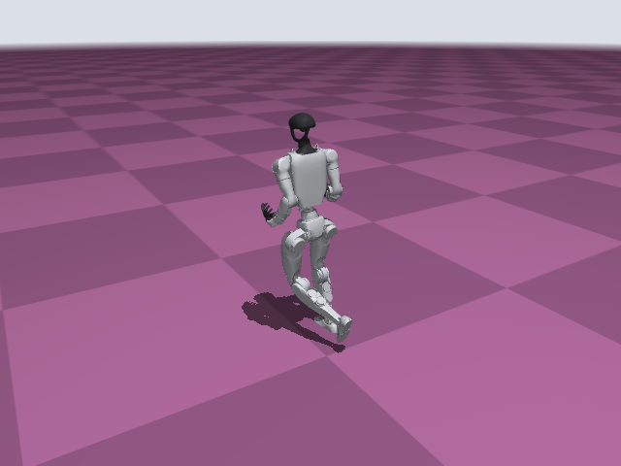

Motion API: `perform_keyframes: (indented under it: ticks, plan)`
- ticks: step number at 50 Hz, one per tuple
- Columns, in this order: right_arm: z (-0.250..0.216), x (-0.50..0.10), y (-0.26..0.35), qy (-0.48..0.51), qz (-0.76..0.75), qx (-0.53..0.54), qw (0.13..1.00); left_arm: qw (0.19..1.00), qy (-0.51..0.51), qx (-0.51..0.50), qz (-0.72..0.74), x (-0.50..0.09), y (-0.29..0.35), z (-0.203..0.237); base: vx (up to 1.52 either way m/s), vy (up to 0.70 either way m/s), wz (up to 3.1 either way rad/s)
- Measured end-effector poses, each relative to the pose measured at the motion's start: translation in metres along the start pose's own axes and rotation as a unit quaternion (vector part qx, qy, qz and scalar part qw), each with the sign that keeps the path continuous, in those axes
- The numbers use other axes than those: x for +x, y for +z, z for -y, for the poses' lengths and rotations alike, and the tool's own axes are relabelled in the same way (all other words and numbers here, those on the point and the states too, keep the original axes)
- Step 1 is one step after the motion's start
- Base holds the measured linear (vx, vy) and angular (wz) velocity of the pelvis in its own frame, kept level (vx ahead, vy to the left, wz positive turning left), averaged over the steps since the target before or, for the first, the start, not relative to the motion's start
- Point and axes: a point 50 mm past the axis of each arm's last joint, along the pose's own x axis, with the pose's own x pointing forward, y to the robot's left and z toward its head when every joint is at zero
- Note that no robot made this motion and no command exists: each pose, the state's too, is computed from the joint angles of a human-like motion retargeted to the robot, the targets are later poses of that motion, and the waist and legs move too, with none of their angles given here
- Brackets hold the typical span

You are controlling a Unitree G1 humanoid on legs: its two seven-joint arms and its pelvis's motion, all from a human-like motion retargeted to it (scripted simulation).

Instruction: Walk run

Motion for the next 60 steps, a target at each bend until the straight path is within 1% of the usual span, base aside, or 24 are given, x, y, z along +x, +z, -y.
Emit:
perform_keyframes:
  ticks: [2,4,8,10,12,15,17,18,20,22,23,25,30,33,35,38,40,43,45,47,50,54,58,60]
  plan:
    - [-0.021,0.013,0.013,0.041,0.041,0.016,0.998,0.998,0.056,-0.034,0.004,-0.029,-0.007,-0.006,2.49,-0.22,-0.82]
    - [-0.032,0.019,0.029,0.08,0.074,0.004,0.994,0.995,0.097,-0.017,0.013,-0.047,-0.001,-0.016,2.14,-0.26,-0.21]
    - [-0.049,0.01,0.036,0.204,0.06,-0.081,0.974,0.99,0.14,0.004,0.035,-0.056,0.012,-0.026,2.0,-0.36,0.05]
    - [-0.055,0.003,0.033,0.256,0.038,-0.132,0.957,0.99,0.129,0.006,0.055,-0.045,0.021,-0.026,1.9,-0.42,1.0]
    - [-0.066,0.0,0.033,0.283,0.037,-0.166,0.944,0.992,0.098,0.024,0.081,-0.025,0.036,-0.024,2.11,-0.51,0.75]
    - [-0.08,-0.01,0.021,0.303,0.024,-0.189,0.934,0.99,0.04,0.066,0.121,0.008,0.059,-0.013,2.14,-0.64,-0.26]
    - [-0.073,-0.032,-0.001,0.313,-0.031,-0.196,0.929,0.988,-0.001,0.074,0.138,0.029,0.066,-0.002,2.83,-0.77,1.04]
    - [-0.055,-0.059,-0.021,0.305,-0.096,-0.193,0.928,0.989,-0.016,0.062,0.135,0.037,0.06,0.008,2.78,0.26,1.12]
    - [-0.046,-0.093,-0.055,0.302,-0.207,-0.164,0.916,0.982,-0.015,0.022,0.185,0.061,0.078,-0.006,1.8,0.08,-0.07]
    - [-0.037,-0.113,-0.067,0.279,-0.259,-0.097,0.919,0.975,-0.048,-0.041,0.215,0.086,0.074,0.021,1.89,-0.16,0.21]
    - [-0.021,-0.123,-0.067,0.252,-0.276,-0.068,0.925,0.97,-0.06,-0.066,0.227,0.093,0.072,0.036,2.06,0.11,2.01]
    - [0.003,-0.132,-0.062,0.208,-0.29,-0.066,0.932,0.959,-0.07,-0.085,0.262,0.1,0.084,0.049,1.56,0.11,2.42]
    - [0.039,-0.125,-0.037,0.129,-0.247,-0.158,0.947,0.95,-0.131,-0.028,0.283,0.111,0.117,0.056,1.48,-0.32,1.46]
    - [0.046,-0.119,-0.024,0.083,-0.207,-0.203,0.953,0.952,-0.177,0.024,0.248,0.111,0.123,0.057,1.85,-0.6,1.05]
    - [0.043,-0.112,-0.017,0.055,-0.177,-0.215,0.959,0.951,-0.212,0.052,0.217,0.111,0.122,0.063,1.81,-0.66,1.03]
    - [0.016,-0.107,-0.023,0.057,-0.153,-0.163,0.973,0.957,-0.231,0.082,0.155,0.096,0.11,0.05,1.82,-0.83,0.29]
    - [0.009,-0.092,-0.031,0.016,-0.137,-0.063,0.988,0.959,-0.257,0.076,0.088,0.089,0.084,0.042,1.3,-0.56,1.53]
    - [-0.046,-0.059,-0.038,0.088,-0.106,0.069,0.988,0.982,-0.183,-0.024,0.049,0.067,0.031,0.045,1.29,-0.25,-0.76]
    - [-0.071,-0.042,-0.029,0.125,-0.07,0.111,0.983,0.987,-0.129,-0.085,0.04,0.048,0.01,0.045,1.3,-0.07,-0.4]
    - [-0.085,-0.027,-0.015,0.17,-0.034,0.107,0.979,0.99,-0.083,-0.108,0.031,0.031,0.0,0.037,1.13,-0.07,-0.41]
    - [-0.102,-0.01,0.008,0.265,0.013,0.055,0.963,0.995,-0.042,-0.088,0.01,0.008,-0.001,0.02,0.99,-0.17,0.04]
    - [-0.117,-0.001,0.031,0.368,0.049,-0.026,0.928,0.999,-0.034,-0.034,-0.001,-0.006,0.012,0.006,1.35,-0.19,0.62]
    - [-0.124,0.003,0.048,0.398,0.076,-0.012,0.914,0.999,-0.045,0.012,0.003,-0.001,0.029,-0.005,1.33,-0.42,-0.11]
    - [-0.12,0.0,0.043,0.402,0.067,-0.002,0.913,0.999,-0.051,0.009,0.009,0.008,0.029,-0.005,1.27,0.0,0.6]
